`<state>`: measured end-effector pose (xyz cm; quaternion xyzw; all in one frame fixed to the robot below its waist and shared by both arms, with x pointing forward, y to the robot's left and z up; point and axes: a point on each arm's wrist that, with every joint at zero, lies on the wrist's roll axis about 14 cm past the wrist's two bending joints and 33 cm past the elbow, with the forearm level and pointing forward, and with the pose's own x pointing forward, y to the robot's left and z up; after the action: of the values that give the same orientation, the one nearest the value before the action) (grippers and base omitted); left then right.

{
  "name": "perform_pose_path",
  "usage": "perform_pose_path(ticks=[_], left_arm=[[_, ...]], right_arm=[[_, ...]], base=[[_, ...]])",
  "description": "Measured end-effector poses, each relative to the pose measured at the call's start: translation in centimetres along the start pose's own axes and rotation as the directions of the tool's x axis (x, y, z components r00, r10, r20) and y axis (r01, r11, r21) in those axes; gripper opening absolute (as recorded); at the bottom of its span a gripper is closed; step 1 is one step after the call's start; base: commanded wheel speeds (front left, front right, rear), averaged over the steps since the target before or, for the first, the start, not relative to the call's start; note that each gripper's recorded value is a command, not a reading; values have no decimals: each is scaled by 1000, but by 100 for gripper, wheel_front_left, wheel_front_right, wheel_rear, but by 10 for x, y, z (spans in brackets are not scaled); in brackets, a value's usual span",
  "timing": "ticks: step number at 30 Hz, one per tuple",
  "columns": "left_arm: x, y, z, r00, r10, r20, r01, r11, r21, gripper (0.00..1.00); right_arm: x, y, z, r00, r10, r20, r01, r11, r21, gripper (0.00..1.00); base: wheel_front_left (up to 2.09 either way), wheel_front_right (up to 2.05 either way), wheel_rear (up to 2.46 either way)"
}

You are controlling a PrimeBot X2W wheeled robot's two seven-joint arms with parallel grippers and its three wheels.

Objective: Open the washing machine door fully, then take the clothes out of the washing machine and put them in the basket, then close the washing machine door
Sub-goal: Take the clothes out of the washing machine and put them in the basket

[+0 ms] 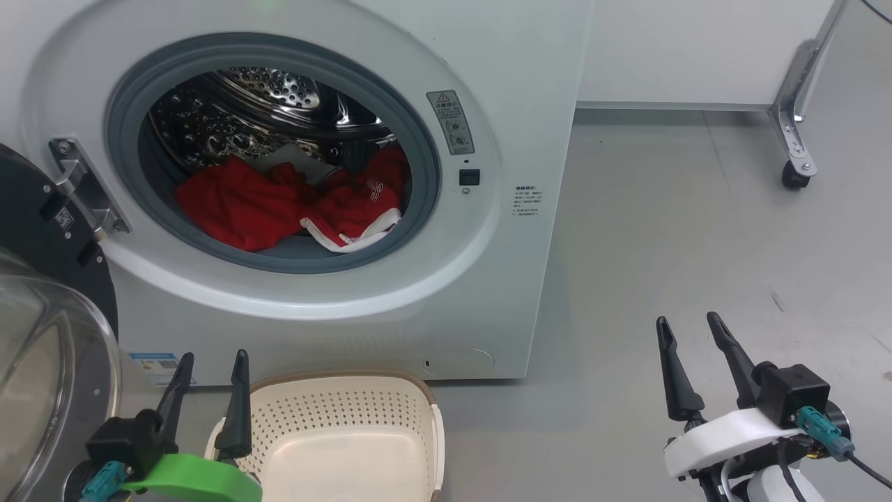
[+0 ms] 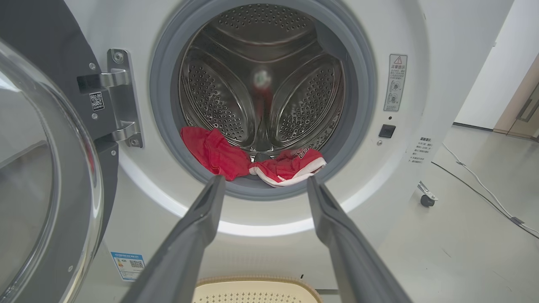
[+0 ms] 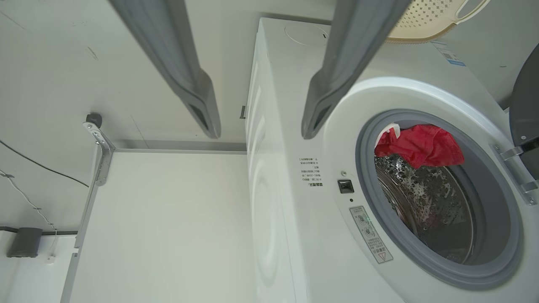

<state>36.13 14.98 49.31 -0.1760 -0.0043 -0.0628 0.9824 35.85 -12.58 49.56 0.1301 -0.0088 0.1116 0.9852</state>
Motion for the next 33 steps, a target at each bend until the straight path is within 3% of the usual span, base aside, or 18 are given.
perform_pose_path(ticks=[33], left_arm=[[1, 0, -3, 1000, -3, -12, 3, 1000, 28, 100]], right_arm=[[1, -1, -3, 1000, -9, -6, 9, 1000, 9, 100]], base=[[8, -8, 0]])
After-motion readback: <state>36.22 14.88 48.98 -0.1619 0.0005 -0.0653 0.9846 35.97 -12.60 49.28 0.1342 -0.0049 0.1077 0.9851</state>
